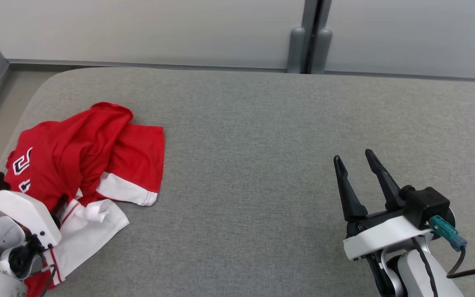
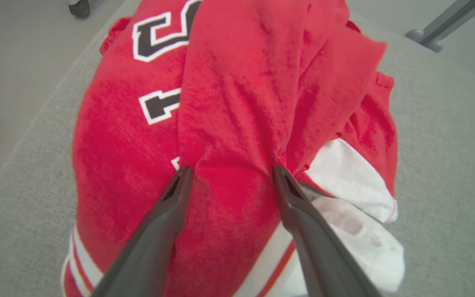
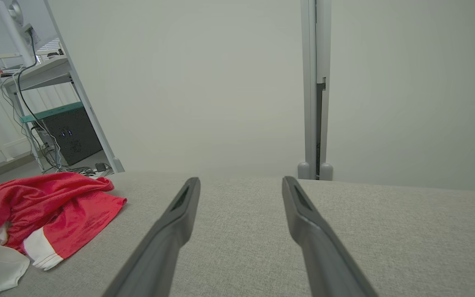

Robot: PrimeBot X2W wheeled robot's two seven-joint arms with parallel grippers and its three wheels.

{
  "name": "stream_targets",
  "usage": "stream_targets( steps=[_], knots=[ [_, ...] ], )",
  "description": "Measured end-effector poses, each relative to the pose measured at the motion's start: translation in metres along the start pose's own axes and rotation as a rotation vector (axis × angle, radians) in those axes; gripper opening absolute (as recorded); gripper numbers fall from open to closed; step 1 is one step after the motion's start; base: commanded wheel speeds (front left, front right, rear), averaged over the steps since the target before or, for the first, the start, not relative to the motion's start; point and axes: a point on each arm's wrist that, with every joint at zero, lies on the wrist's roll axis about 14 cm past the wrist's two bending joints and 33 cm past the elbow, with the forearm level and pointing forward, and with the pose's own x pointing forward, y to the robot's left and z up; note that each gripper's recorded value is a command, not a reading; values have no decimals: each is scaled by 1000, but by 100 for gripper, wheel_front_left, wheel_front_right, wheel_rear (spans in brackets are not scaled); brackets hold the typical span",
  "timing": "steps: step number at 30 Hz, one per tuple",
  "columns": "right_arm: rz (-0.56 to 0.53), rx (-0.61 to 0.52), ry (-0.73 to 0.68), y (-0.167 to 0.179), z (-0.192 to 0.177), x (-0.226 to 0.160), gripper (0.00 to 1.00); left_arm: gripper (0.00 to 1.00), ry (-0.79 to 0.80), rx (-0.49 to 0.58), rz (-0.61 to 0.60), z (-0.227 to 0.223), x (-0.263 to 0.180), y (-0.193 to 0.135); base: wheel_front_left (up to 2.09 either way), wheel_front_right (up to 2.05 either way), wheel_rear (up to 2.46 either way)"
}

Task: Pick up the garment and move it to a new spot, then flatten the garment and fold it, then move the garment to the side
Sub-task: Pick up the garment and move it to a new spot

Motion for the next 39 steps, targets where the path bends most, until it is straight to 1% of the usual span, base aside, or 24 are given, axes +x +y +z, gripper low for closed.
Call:
stream_targets(
  steps=[2, 4, 5, 6, 7, 8, 14, 17, 21, 27, 32, 33, 37, 39],
  knots=[
    [-18, -1, 4, -7, -1, -2, 100, 100, 76, 4, -8, -17, 8, -4, 0, 0, 0],
    [-32, -3, 4, -12, -2, -3, 100, 100, 106, 11, -12, -23, 12, -6, 0, 0, 0],
    [-37, -4, 4, -14, -1, -3, 100, 78, 108, 11, -12, -24, 14, -6, 0, 0, 0],
    [-40, -4, 4, -15, -1, -4, 100, 42, 109, 14, -11, -23, 14, -5, 0, 0, 0],
    [-41, -5, 3, -16, -1, -4, 100, 17, 99, 15, -12, -22, 15, -5, 0, 0, 0],
    [-42, -6, 1, -16, 0, -4, 100, 0, 86, 20, -12, -19, 15, -5, 0, 0, 0],
    [-41, -14, -12, -14, 6, -7, 100, 0, 17, 40, -21, -4, 8, -5, 0, 0, 0],
    [-36, -15, -15, -11, 8, -8, 100, 0, -44, 65, -37, 13, 2, -8, 0, 0, 0],
    [-32, -21, -27, -7, 14, -11, 100, 0, -153, 115, -67, 44, -15, -17, 0, 0, 0],
    [-25, -35, -56, 1, 27, -18, 100, 0, -362, 221, -134, 101, -57, -45, 0, 0, 0],
    [-42, -44, -91, 0, 41, -27, 100, 0, -537, 327, -212, 140, -97, -86, 0, 0, 0],
    [-60, -44, -105, -5, 46, -31, 100, 0, -580, 365, -269, 147, -107, -111, 0, 0, 0],
    [-101, -50, -128, -16, 54, -41, 100, 0, -652, 424, -385, 156, -126, -160, 0, 0, 0],
    [-126, -55, -139, -22, 59, -47, 100, 0, -670, 447, -464, 154, -134, -190, 0, 0, 0]
  ],
)
